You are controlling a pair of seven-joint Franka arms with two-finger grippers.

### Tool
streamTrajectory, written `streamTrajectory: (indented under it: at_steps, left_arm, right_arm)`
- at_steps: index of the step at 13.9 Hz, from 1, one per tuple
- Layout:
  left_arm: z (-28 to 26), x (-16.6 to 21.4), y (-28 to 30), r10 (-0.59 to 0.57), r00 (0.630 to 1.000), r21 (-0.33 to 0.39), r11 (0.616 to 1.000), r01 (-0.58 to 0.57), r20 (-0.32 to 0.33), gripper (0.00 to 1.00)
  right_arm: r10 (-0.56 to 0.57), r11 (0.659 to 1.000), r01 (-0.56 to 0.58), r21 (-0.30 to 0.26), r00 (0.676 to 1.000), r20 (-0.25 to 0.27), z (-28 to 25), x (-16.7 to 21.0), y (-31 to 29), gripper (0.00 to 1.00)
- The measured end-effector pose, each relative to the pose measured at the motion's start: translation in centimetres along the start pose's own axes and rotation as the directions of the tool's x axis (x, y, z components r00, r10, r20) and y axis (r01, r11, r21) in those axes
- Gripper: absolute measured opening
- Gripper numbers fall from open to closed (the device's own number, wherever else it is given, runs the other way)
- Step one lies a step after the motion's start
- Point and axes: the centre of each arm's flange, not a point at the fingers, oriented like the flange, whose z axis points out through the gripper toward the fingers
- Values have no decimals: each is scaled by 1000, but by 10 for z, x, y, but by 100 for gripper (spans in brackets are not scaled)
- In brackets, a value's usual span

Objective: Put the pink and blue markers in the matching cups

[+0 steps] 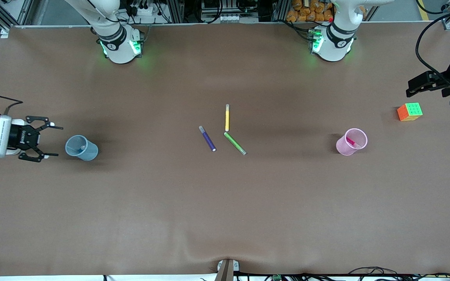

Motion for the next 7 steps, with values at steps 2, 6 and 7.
streamTrajectory:
  at_steps: [2,6,7]
  left_arm:
    - [0,0,0,0,1000,0,1000,0,0,100]
    - [0,0,0,0,1000,0,1000,0,0,100]
    - [0,0,0,1,1000,0,1000,-1,0,100]
  right_arm:
    - [51,998,-48,-29,994,101,-16,36,-11,100]
    - [219,973,-189,-133,937,271,-31,98,-39,100]
    - [275,957,-228,-181,911,306,-36,112,-48,100]
